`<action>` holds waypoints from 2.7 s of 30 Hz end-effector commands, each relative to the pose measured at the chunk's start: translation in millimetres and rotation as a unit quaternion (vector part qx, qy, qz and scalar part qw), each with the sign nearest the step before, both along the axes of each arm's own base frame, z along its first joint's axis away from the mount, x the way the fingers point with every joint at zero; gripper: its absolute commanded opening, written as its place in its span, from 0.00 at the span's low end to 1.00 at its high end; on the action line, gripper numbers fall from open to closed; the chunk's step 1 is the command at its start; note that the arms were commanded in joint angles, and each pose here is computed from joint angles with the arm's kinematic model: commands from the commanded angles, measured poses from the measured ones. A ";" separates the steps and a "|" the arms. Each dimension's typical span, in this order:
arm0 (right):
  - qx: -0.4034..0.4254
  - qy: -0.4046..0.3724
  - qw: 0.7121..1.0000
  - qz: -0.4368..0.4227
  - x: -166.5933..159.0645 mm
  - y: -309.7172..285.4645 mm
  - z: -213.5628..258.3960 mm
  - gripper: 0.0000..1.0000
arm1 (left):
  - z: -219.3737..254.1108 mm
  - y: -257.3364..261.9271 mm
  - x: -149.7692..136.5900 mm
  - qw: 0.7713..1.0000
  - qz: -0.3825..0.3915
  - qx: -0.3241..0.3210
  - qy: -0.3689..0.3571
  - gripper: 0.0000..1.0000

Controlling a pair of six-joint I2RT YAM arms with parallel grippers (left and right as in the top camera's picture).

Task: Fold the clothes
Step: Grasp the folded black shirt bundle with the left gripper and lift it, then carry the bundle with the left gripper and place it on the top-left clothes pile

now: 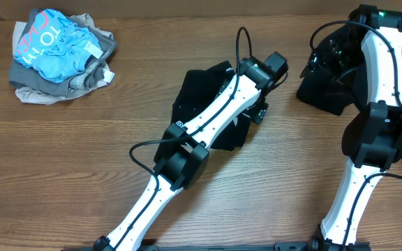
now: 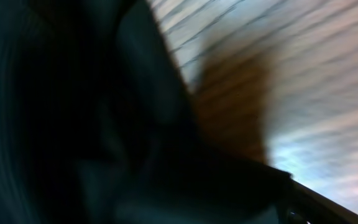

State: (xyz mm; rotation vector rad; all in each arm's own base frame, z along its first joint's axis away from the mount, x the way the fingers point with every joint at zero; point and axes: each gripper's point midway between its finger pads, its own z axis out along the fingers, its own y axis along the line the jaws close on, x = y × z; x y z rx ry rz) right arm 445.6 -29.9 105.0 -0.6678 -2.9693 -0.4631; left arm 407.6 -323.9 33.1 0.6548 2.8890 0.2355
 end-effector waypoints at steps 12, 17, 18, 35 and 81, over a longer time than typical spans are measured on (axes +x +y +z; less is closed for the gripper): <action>-0.003 -0.031 0.999 0.016 3.8 1.8 20.6 0.94 | -58.6 27.3 -5.9 0.996 0.028 0.073 0.034 0.99; -0.016 -0.019 1.000 0.019 -2.1 -2.5 18.9 0.94 | -61.2 66.2 11.6 0.987 0.036 0.157 -0.001 0.96; -0.020 -0.016 0.999 0.019 -3.0 -3.7 18.5 0.94 | -61.7 72.9 13.3 0.985 0.038 0.168 -0.001 0.95; -0.026 -0.015 0.999 0.019 -3.4 -5.8 18.0 0.95 | -110.7 162.7 9.9 0.968 0.107 0.209 0.092 0.04; -0.025 -0.024 0.999 0.029 -0.3 -5.4 18.1 0.99 | 322.0 432.9 144.7 0.912 0.134 0.155 -0.355 0.04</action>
